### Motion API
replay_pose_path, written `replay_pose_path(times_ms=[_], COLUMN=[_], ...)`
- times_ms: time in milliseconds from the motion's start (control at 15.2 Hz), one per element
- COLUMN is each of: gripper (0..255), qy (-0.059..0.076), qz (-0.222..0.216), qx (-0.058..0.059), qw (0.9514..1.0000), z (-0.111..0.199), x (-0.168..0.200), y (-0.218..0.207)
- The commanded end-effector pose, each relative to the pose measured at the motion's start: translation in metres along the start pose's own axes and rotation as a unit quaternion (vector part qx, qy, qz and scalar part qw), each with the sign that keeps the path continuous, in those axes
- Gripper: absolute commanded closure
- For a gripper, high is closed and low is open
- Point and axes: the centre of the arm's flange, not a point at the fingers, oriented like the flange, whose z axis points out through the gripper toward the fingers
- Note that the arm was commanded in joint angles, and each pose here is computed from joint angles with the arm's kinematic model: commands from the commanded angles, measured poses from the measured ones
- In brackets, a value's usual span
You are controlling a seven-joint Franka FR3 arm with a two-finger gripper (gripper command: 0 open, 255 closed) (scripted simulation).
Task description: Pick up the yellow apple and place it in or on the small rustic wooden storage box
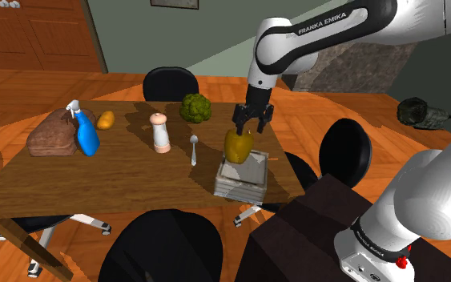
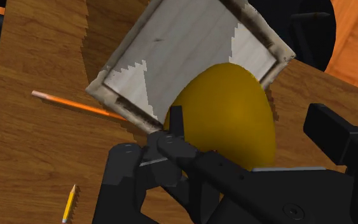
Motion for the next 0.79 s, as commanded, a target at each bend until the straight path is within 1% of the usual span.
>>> replay_pose_path(times_ms=[0,264,726], gripper=[0,0,0], qy=[0.0,0.0,0.0], qz=[0.0,0.0,0.0], qx=[0.0,0.0,0.0], qw=[1.0,1.0,1.0], z=[0.0,-0.05,-0.05], x=[0.0,0.0,0.0], y=[0.0,0.0,0.0])
